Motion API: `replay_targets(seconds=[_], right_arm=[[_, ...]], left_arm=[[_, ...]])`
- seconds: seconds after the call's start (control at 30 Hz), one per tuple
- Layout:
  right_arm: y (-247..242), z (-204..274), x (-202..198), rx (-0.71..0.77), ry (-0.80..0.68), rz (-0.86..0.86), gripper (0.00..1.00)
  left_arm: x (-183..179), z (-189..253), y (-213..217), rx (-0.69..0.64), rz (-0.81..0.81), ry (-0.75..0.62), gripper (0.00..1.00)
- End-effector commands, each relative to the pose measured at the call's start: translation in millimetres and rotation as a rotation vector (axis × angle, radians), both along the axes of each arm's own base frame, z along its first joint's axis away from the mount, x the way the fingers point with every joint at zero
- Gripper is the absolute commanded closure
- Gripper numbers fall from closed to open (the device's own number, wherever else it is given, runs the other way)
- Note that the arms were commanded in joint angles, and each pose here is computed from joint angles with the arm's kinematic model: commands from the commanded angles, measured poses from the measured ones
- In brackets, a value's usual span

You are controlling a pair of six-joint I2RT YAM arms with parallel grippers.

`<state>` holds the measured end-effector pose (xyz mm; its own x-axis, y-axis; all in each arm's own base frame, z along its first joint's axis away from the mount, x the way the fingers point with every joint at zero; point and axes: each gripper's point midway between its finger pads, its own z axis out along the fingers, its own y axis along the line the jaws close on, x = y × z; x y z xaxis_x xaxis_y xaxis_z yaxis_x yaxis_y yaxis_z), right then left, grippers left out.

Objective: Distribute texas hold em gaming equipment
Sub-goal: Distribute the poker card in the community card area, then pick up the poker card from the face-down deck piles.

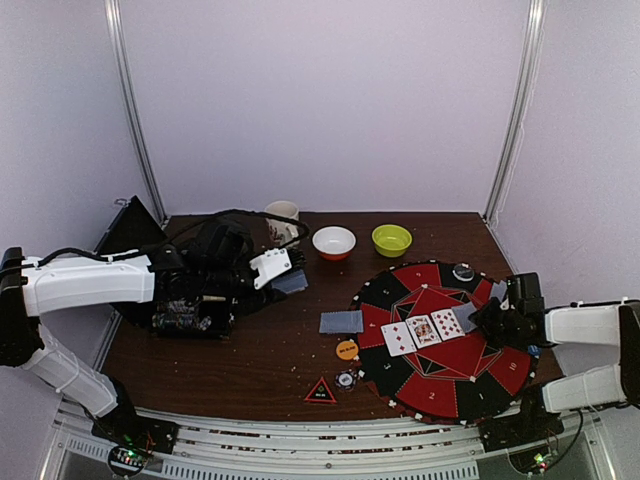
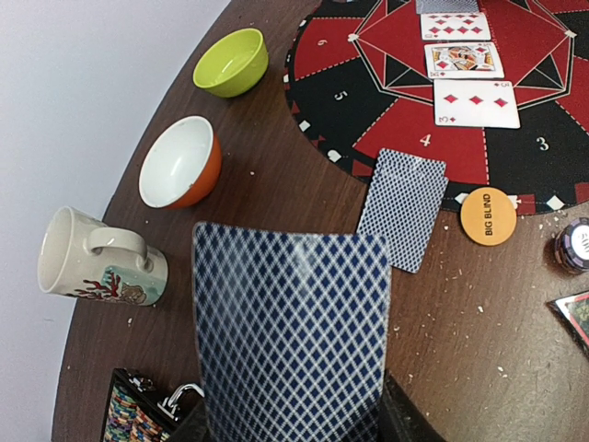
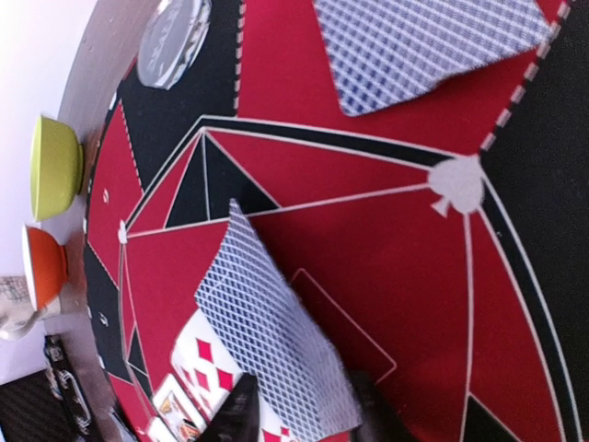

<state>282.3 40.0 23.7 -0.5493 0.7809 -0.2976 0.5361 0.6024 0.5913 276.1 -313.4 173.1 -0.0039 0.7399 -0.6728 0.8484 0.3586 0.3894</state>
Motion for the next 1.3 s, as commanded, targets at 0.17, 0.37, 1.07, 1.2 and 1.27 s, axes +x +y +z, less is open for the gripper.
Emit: replay_targets(seconds=[0.17,0.37,1.07,1.2,1.27], right_arm=[[-13,24,-9,-0.042,0.020,-0.060,0.38],[-37,108,10,-0.232,-0.164,-0.098,0.20],[376,225,38,-0.008,-0.736,1.385,0.27],[397,210,23,0.020,-0.742,1.449,0.25],[402,202,19,0.019,-0.733,1.470,0.24]], left_arm=[[1,20,-7,-0.051,-0.008,-0.040,0.56],[0,20,-8,-0.055,-0.014,-0.038,0.55],[-4,27,-8,-0.076,-0.029,-0.061,0.56],[-3,27,-8,-0.074,-0.025,-0.063,0.56],[-3,26,-8,-0.072,-0.023,-0.063,0.56]])
